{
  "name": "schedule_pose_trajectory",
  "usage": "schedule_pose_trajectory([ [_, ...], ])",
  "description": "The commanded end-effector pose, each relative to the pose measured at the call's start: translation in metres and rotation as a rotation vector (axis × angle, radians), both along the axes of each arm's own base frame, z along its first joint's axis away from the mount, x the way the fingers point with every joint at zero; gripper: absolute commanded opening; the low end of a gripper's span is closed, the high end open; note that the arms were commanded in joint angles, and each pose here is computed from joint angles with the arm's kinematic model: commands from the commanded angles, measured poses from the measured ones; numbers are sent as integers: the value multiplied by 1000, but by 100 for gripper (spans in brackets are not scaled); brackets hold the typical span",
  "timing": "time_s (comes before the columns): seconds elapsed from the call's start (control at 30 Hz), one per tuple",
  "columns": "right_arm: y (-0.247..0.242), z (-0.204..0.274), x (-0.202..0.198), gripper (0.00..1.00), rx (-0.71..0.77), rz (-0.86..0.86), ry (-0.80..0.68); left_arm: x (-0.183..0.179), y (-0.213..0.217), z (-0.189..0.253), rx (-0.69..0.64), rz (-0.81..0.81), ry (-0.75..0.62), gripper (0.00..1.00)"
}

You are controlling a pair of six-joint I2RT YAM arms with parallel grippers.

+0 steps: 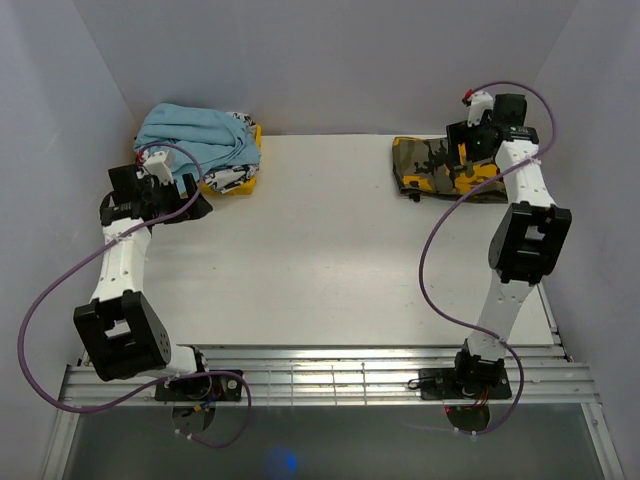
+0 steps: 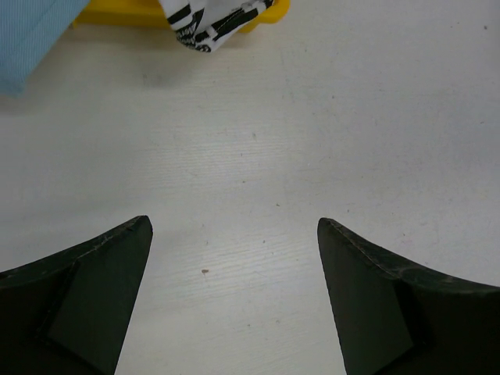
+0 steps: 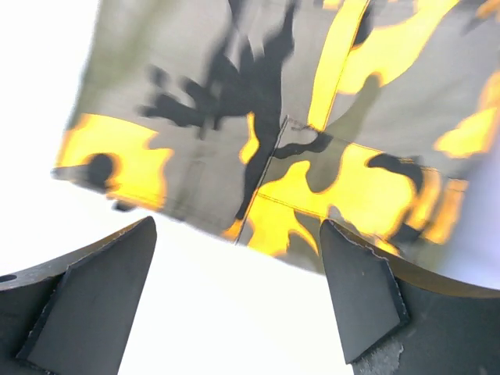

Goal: Fold and stack the trousers
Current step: Neatly place the folded trousers to the corner

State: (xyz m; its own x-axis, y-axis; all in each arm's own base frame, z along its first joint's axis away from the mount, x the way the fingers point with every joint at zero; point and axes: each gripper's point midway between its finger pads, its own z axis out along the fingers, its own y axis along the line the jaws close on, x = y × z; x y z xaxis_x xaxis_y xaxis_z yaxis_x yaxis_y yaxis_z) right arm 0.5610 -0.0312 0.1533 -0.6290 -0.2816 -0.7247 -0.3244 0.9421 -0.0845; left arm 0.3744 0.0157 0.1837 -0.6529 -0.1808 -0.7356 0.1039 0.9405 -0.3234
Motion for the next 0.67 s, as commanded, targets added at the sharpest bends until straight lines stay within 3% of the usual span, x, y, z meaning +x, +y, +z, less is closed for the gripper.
schedule_pose_trajectory([
  [0.0, 21, 108, -32, 90, 53, 34, -191, 1, -15, 42, 57, -192, -158, 98],
  [0.1, 33, 113, -75, 90, 83, 83, -146, -6, -23, 33, 27, -243, -120, 98],
  [0.2, 53, 89, -136, 90, 139, 174, -18, -15, -15, 8, 71, -238, -51, 98],
  [0.27, 61, 90, -175, 90, 157, 207, -10, -28, -10, -18, 117, -231, 6, 98],
  [0.3, 70, 56, -201, 90, 198, 231, 76, -35, -9, -21, 136, -234, 5, 98],
  [0.37, 74, 54, -233, 90, 186, 258, 57, -52, -10, -42, 151, -236, 40, 98],
  [0.4, 76, 28, -254, 90, 195, 252, 118, -58, -11, -39, 167, -239, 20, 98],
  [0.63, 79, 8, -309, 90, 176, 244, 95, -84, -16, -45, 217, -220, 13, 98],
])
